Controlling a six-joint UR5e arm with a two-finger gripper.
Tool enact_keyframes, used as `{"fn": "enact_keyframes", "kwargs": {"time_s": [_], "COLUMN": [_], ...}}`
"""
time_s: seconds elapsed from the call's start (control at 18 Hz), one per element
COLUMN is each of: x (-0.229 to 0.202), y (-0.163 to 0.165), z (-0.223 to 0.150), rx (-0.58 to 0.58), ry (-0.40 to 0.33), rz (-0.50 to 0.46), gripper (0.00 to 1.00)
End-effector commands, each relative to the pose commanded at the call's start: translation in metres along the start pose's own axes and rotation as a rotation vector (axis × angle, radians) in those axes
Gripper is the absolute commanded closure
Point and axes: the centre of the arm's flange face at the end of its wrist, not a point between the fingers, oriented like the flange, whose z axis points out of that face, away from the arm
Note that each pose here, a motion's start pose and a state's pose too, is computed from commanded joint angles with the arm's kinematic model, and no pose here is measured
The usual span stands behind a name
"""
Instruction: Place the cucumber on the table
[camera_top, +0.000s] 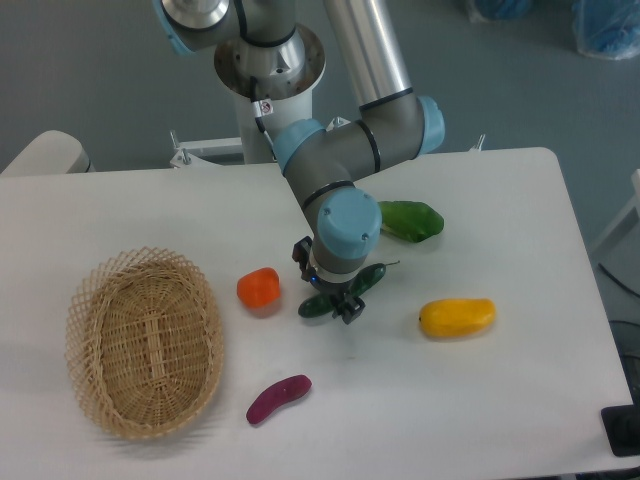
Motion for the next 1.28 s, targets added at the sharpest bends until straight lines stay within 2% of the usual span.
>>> {"fn": "enact_keyframes", "kwargs": {"time_s": [0.33, 0.67, 1.0, 1.17, 1.28], "x": [-0.054, -0.102, -0.154, -0.168, -0.172], "y": [0.013, 0.017, 0.033, 0.033, 0.034], "z": [-0.041, -0.043, -0.06, -0.059, -0.06], "rx": [0.019, -0.019, -0.028, -0.027, -0.029], "ry": [-0.086, -0.12, -0.11, -0.122, -0.125], "rz": [-0.011, 0.032, 0.084, 0.089, 0.128], "gripper": [0.0, 0.0, 0.0, 0.0, 0.0]}}
